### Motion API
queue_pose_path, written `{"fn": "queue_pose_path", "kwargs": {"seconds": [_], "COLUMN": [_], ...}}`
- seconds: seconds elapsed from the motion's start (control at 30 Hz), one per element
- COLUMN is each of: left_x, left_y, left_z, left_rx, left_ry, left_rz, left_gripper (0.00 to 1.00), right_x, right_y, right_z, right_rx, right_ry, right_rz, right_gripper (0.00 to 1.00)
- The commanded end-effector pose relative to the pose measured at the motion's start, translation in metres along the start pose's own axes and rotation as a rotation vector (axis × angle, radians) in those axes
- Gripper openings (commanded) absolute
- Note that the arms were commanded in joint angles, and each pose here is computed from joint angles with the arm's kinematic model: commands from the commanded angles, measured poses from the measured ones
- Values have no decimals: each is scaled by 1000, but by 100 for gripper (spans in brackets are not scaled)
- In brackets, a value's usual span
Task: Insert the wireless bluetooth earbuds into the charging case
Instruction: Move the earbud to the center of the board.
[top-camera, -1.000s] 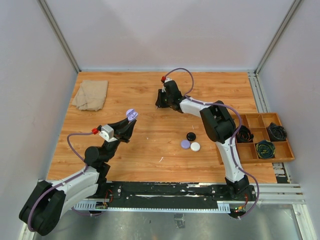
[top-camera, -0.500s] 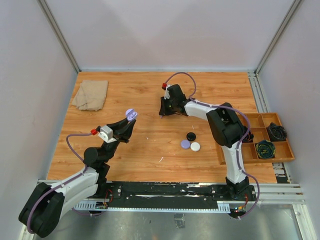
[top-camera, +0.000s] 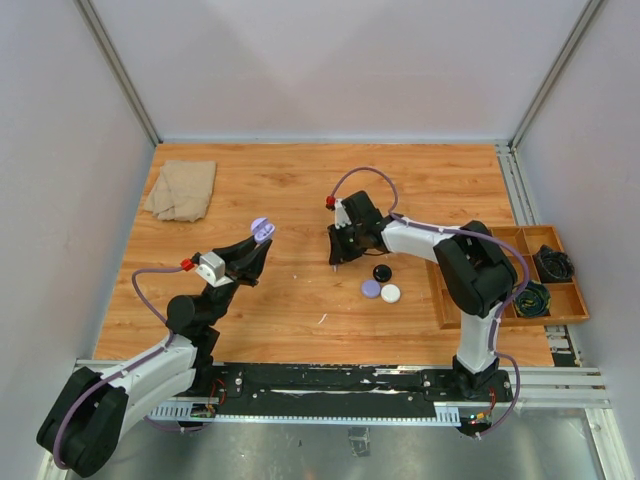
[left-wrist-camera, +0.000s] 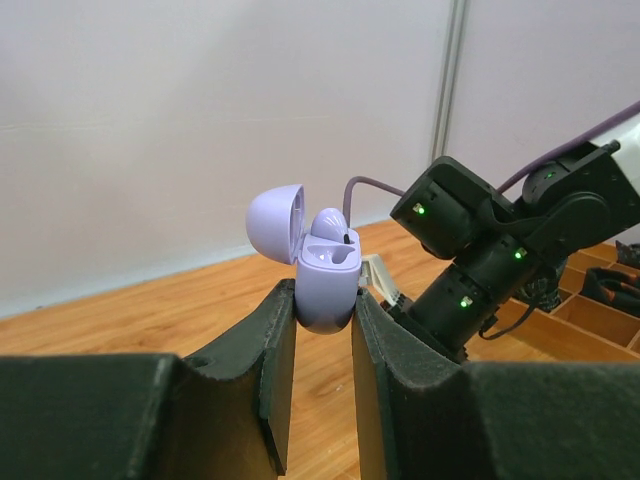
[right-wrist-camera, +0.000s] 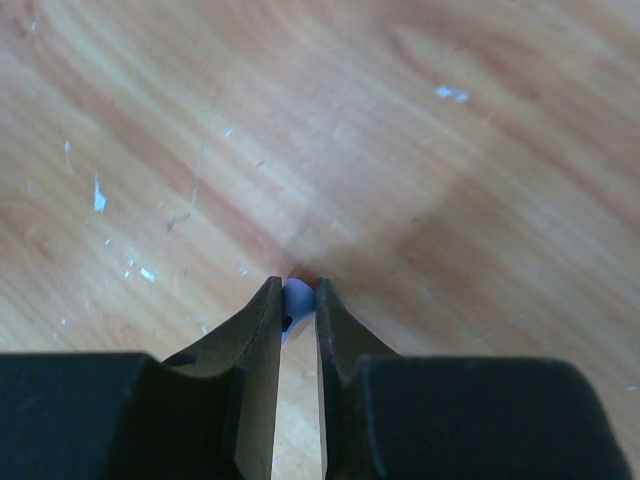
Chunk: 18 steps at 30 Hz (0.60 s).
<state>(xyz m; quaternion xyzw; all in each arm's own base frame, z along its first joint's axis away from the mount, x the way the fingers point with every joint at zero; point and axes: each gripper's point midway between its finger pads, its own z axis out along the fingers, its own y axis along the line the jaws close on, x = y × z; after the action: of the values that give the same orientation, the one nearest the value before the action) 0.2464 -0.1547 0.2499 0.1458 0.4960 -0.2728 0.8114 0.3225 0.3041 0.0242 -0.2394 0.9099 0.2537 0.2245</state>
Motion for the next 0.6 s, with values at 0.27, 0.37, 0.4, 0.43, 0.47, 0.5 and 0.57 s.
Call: {"fn": "queue_pose_path", "kwargs": {"seconds": [0.27,0.37,0.4,0.43,0.47,0.5,0.57], "left_x": [15,16,16,16,16,16,17], "left_y": [-2,-3,-2,-2,-2,-2,-2], "left_z": [-15,-15,-15,-15,-15,-15,-15], "left_rx": [15,16,15,15,15,15,15], "left_ry": [34,36,37,38,38,38,40], "left_rz": [8,8,7,6,6,6,6], "left_gripper": [0,0,0,0,0,0,0], "right_x": [50,44,42,41,39,38,35], "right_y": [16,16,17,18,17,16,16], "right_z": [-23,-27,-29,-30,-32,-34,-38], "right_rx": [25,72,79,91,111,128,163], "right_ry": [187,200,202,206,207,209,213], "right_rz": [-144,-162,-168,-174,-178,-174,-152], "right_gripper": [24,30,32,36,40,42,45]}}
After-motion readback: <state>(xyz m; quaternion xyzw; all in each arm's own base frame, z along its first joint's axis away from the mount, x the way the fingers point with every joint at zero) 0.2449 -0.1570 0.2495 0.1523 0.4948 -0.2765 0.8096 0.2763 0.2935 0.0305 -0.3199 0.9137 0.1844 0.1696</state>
